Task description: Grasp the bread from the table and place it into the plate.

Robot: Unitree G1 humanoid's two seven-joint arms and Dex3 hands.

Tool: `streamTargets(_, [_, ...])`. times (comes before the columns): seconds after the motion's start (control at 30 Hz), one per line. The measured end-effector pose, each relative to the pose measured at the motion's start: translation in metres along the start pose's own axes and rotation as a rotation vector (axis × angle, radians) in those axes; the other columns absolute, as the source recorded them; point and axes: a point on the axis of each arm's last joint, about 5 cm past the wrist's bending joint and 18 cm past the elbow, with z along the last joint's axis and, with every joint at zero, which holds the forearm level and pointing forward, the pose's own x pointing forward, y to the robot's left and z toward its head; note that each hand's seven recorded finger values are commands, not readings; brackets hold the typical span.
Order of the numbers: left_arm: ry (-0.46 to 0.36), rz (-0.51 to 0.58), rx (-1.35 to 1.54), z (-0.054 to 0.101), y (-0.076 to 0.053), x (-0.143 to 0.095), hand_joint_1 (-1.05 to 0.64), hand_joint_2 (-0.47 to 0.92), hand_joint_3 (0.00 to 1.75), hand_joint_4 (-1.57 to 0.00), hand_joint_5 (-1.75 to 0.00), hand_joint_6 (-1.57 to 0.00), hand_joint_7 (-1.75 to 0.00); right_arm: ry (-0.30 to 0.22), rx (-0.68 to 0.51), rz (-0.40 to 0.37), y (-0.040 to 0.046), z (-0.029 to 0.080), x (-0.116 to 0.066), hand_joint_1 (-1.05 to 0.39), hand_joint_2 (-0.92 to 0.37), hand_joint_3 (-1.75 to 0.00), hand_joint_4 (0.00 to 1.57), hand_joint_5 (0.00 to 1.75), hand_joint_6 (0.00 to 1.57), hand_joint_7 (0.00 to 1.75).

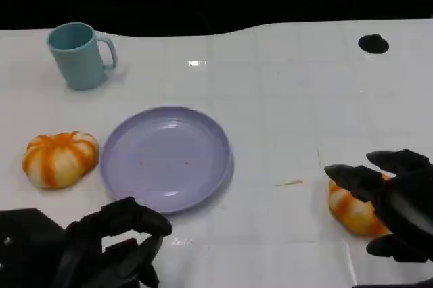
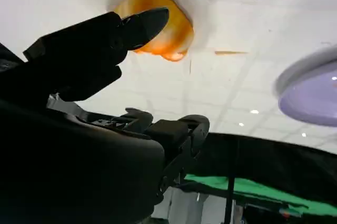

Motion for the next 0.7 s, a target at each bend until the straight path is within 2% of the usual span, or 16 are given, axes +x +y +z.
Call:
streamTargets(0.17, [0.002,-0.001,0.004,0.000,-0.001,0.000,-0.30,0.87,0.58,-0.64,-1.75,-0.61,-1.28,0.021,-0.001,0.046,0.0069,-0.005,0.010,-0.43,-0.77,-0.01,0.20,0.15,0.31,0.00])
streamTargets(0.53, [0.001,-0.007,0.001,-0.001,-0.002,0.000,-0.32,0.85,0.60,-0.65,-1.75,-0.62,-1.29,0.062,0.026,0.187,0.0305,-0.016,0.037,-0.46,-0.81,-0.01,0.23,0.14,0.34,0.01])
streamTargets(0.7, [0.001,-0.009,0.001,-0.001,-0.003,0.000,-0.32,0.85,0.59,-0.64,-1.75,-0.62,-1.29,0.080,0.071,0.211,0.0386,-0.020,0.046,-0.45,-0.82,-0.01,0.26,0.14,0.36,0.02])
